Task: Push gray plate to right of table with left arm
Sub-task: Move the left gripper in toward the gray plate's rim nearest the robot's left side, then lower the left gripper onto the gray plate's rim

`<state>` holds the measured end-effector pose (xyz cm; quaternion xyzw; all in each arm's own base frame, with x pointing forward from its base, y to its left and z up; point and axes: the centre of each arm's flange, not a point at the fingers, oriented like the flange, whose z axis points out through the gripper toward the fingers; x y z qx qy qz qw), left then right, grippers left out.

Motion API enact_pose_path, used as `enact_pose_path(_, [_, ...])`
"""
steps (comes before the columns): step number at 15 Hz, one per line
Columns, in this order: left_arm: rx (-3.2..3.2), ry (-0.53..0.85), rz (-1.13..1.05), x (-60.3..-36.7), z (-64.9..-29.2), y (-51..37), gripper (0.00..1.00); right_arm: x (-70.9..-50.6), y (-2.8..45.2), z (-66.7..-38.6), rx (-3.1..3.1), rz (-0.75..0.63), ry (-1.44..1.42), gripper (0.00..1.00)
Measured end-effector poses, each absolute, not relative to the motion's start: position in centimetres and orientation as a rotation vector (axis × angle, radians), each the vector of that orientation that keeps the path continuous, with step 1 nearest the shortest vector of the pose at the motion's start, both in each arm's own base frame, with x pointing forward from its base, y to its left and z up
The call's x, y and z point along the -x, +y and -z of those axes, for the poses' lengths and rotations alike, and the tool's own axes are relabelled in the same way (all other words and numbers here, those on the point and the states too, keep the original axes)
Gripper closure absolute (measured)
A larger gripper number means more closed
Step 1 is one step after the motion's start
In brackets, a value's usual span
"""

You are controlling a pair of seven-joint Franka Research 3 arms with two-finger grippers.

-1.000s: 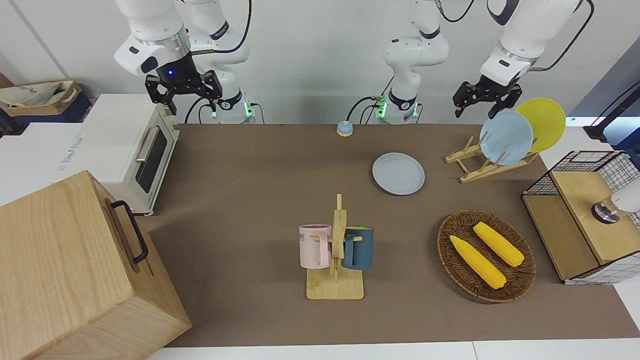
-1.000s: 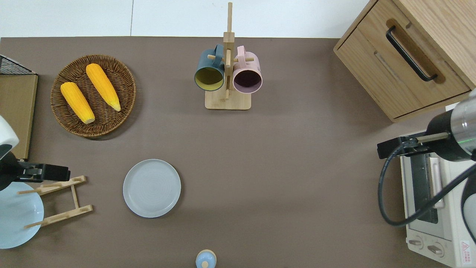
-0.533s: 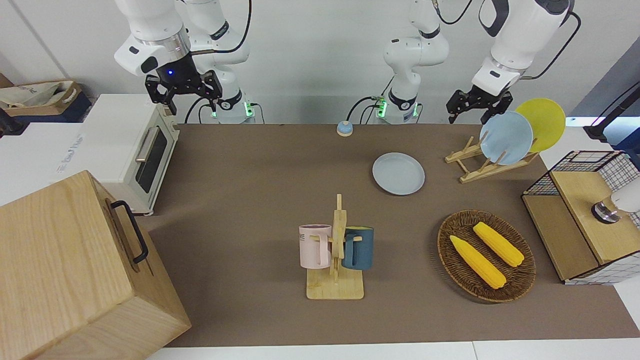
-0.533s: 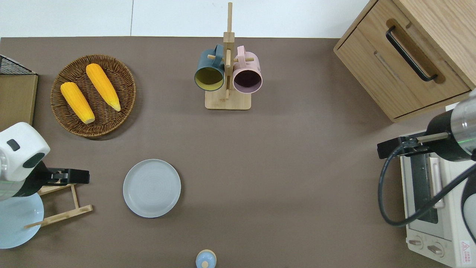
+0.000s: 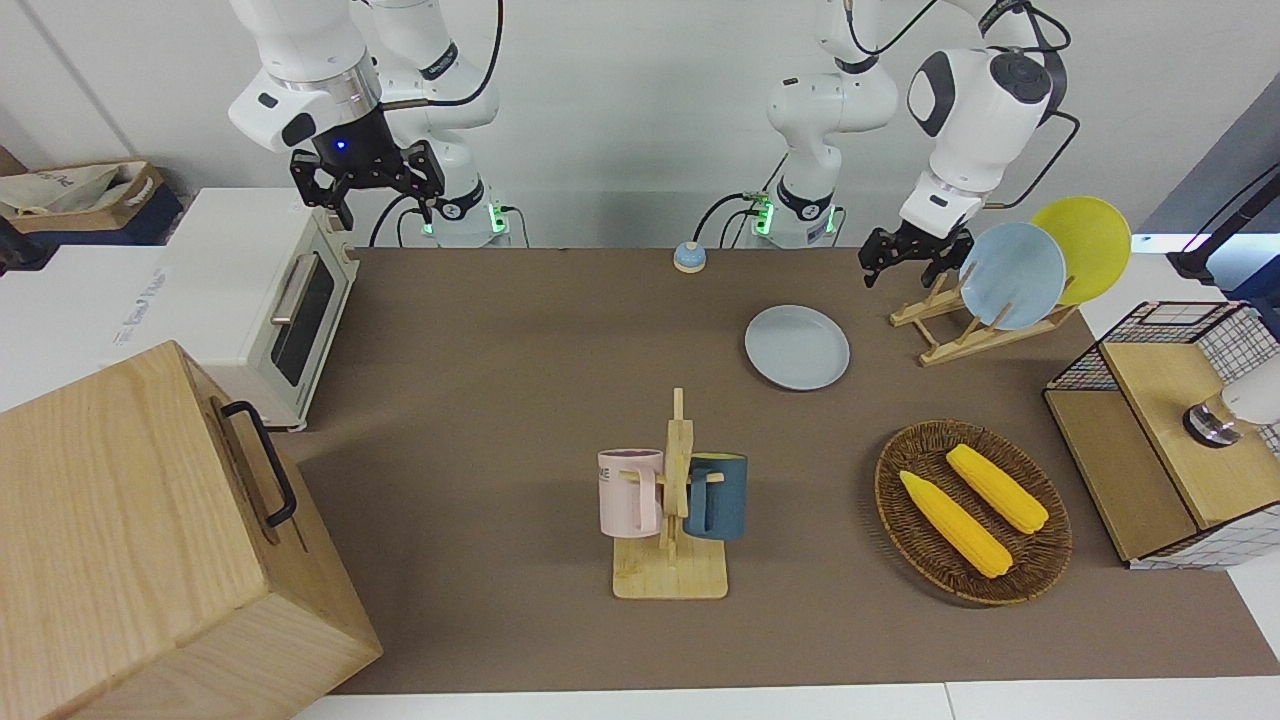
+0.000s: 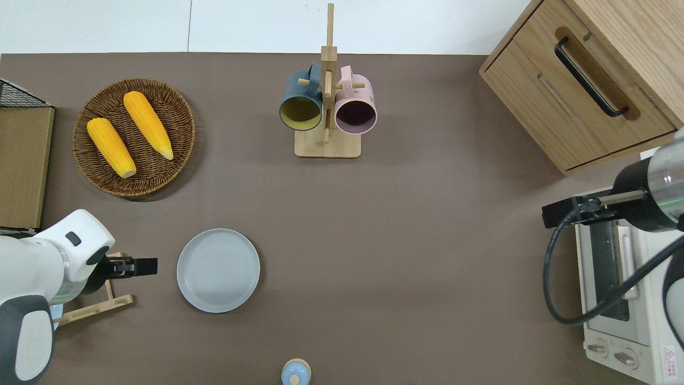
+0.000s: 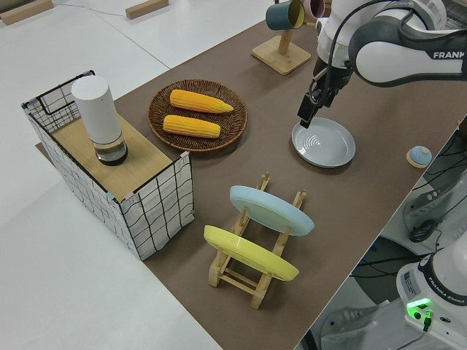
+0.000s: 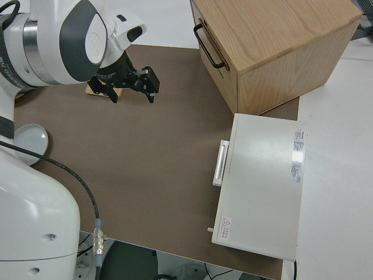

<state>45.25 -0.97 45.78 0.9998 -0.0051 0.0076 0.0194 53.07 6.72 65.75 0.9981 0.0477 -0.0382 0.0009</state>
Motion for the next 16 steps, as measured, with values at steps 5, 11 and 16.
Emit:
enact_pose_path(5, [-3.092, -0.008, -0.066, -43.7, -40.8, -1.4, 0.0, -53.1, 6.7, -65.7, -3.134, 0.12, 0.15, 0.01])
enact_pose_path(11, [-3.094, -0.008, -0.101, -42.3, -36.6, -2.1, 0.0, -53.1, 6.7, -65.7, -3.134, 0.12, 0.15, 0.01])
enact_pose_path(16, [-3.093, 0.026, -0.101, -42.7, -33.7, -3.6, 0.0, -53.1, 6.7, -65.7, -3.134, 0.12, 0.15, 0.01])
